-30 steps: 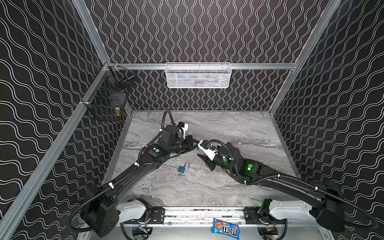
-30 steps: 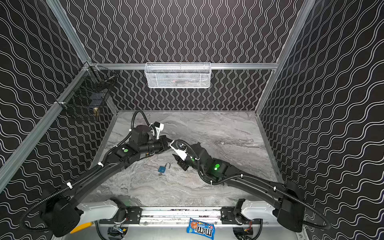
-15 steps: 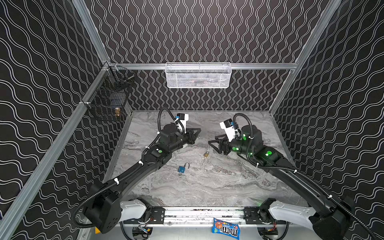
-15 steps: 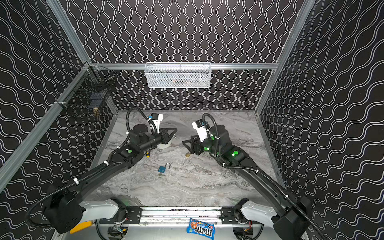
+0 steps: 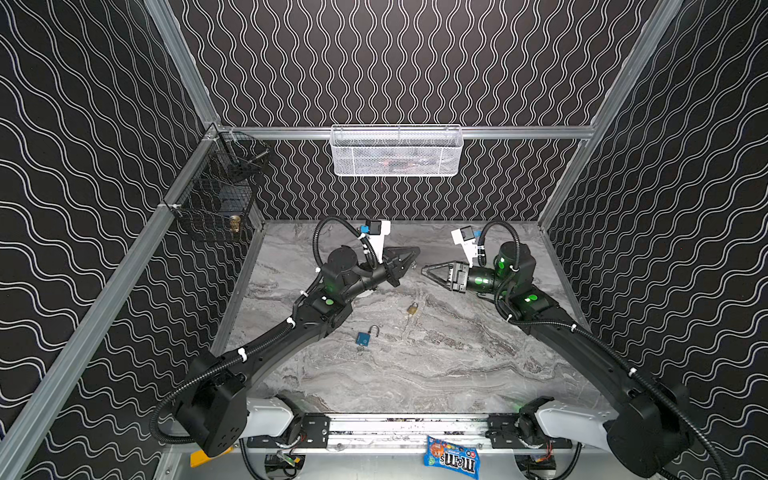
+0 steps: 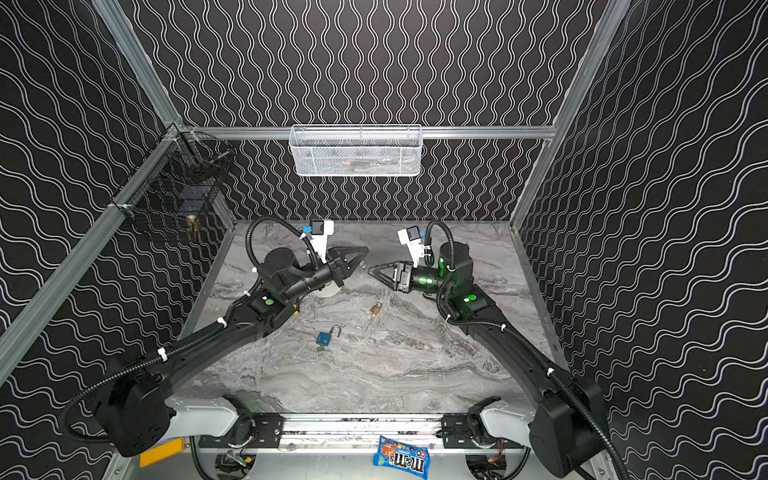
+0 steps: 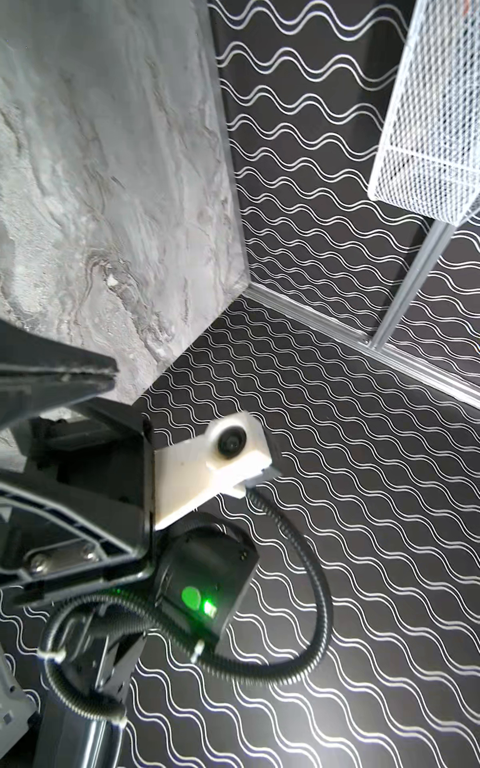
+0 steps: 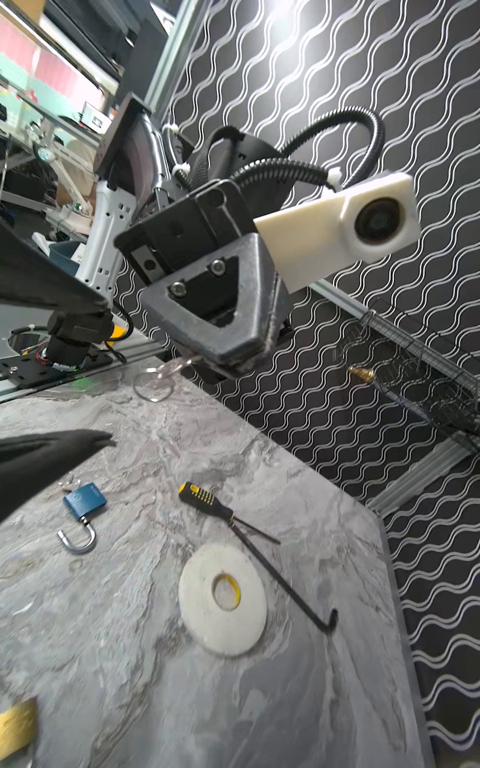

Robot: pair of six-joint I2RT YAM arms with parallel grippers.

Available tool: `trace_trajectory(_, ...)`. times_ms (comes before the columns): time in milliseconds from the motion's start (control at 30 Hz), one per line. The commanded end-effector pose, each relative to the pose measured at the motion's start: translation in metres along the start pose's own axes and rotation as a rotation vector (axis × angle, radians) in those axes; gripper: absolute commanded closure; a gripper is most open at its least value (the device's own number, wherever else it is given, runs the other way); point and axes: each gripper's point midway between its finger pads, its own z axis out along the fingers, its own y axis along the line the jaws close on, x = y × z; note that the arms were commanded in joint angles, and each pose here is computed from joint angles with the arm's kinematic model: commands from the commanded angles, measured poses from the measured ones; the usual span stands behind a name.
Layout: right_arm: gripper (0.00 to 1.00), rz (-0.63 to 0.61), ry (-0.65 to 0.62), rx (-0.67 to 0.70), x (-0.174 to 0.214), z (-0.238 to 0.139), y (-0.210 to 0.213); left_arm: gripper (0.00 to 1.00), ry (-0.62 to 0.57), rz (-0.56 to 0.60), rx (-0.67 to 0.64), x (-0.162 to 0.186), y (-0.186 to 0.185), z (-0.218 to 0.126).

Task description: Unlock with the key

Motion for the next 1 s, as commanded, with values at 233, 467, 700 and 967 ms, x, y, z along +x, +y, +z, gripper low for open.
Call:
trace_trajectory(233,0.61,-0.043,-0.022,-0.129,-0.014,0.010,0.012,1.00,-0.046,0.066,0.069,-0.017,-0.017,0.004)
trace_trajectory(467,0.67,-0.055,-0.045,-0.143,-0.018,0.012,0.012,1.00,-0.053,0.045,0.051,-0.015,-0.010,0.005)
trace_trajectory(700,0.73,-0.048,-0.043,-0.163,-0.019,0.014,0.012,1.00,-0.057,0.036,0.062,-0.016,-0.011,0.008)
trace_trajectory(967,0.79,-0.049,-0.043,-0.160,-0.017,0.015,0.008,1.00,-0.068,0.027,0.065,-0.016,-0.011,0.007)
